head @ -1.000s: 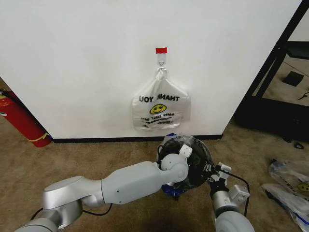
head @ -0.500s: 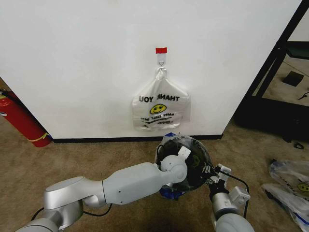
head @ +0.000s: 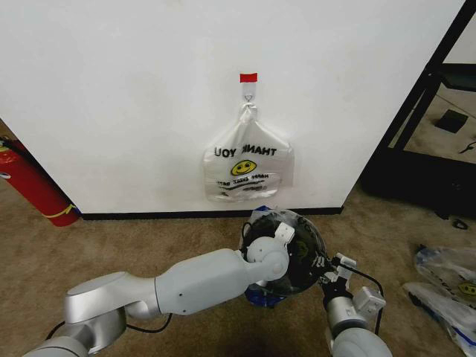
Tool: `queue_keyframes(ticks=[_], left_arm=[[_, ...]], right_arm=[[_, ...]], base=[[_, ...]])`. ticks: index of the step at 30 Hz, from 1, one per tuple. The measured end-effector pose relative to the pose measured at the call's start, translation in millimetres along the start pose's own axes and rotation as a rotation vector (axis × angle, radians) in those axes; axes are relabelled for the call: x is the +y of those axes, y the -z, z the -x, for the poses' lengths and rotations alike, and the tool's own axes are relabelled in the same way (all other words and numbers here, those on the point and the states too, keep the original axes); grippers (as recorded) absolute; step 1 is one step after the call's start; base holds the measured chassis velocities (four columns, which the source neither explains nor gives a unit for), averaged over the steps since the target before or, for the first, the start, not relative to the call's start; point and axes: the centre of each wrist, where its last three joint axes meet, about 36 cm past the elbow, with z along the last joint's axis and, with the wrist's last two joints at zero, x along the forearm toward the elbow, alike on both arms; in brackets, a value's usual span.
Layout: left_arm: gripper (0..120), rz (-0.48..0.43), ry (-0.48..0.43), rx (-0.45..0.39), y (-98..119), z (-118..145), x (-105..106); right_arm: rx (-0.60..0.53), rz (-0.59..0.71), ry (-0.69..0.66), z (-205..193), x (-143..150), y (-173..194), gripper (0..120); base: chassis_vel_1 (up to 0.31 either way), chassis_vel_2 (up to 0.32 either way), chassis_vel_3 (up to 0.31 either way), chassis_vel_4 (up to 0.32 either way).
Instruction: Pick up the garbage bag from the wall and place it over the trash bin.
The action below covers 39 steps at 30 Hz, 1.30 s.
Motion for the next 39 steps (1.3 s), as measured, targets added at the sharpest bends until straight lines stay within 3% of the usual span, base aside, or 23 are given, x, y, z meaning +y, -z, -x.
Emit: queue_keyframes(ticks=[4,8,9,11,15,16,20,22,23,27,30,32,36,39], left_arm=[[0,-0.015,-0.077,-0.073,6.3,-36.9,5.4],[0,-0.067,-0.154,-0.201,8.2,-86.7,24.5],[0,-0.067,-0.154,-0.201,8.2,-86.7,24.5],[0,-0.091,-0.171,-0.262,-3.3,-107.2,37.4],[16,-0.152,-0.141,-0.357,-37.4,-141.0,66.8],[16,-0.152,-0.141,-0.357,-37.4,-141.0,66.8],[32,-0.239,-0.086,-0.483,-62.1,-163.0,92.4],[41,-0.304,0.018,-0.629,-81.6,-175.3,119.2],[41,-0.304,0.018,-0.629,-81.6,-175.3,119.2],[58,-0.389,0.151,-0.765,-123.2,-185.7,156.5],[68,-0.454,0.224,-0.816,-154.4,-193.1,181.3],[73,-0.459,0.251,-0.83,-164.9,-194.5,187.5],[91,-0.363,0.371,-0.925,-219.2,-197.6,204.8],[96,-0.328,0.389,-0.955,-229.0,-197.2,206.9]], right_arm=[[0.016,0.039,-0.023,9.9,0.0,5.8,0],[0.059,0.099,-0.039,18.9,0.4,8.3,0],[0.059,0.099,-0.039,18.9,0.4,8.3,0],[0.084,0.141,-0.04,23.3,1.4,8.5,0],[0.135,0.209,-0.034,34.2,6.0,4.0,0],[0.135,0.209,-0.034,34.2,6.0,4.0,0],[0.148,0.22,-0.025,40.4,9.4,0.0,0],[0.156,0.213,-0.007,46.5,14.2,-2.5,0],[0.156,0.213,-0.007,46.5,14.2,-2.5,0],[0.172,0.194,0.019,55.0,18.7,-7.4,0],[0.188,0.182,0.039,60.3,22.5,-10.6,0],[0.193,0.18,0.047,61.7,24.9,-11.9,0],[0.212,0.173,0.079,66.9,36.0,-14.7,0],[0.216,0.171,0.084,67.6,37.6,-15.4,0]], base=[[0.0,0.0,0.0,0.0],[0.0,0.0,0.0,0.0],[0.0,0.0,0.0,0.0],[0.0,0.0,0.0,0.0],[0.0,0.0,0.0,0.0],[0.0,0.0,0.0,0.0],[0.0,0.0,0.0,0.0],[0.0,0.0,0.0,0.0],[0.0,0.0,0.0,0.0],[0.0,0.0,0.0,0.0],[0.0,0.0,0.0,0.0],[0.0,0.0,0.0,0.0],[0.0,0.0,0.0,0.0],[0.0,0.0,0.0,0.0]])
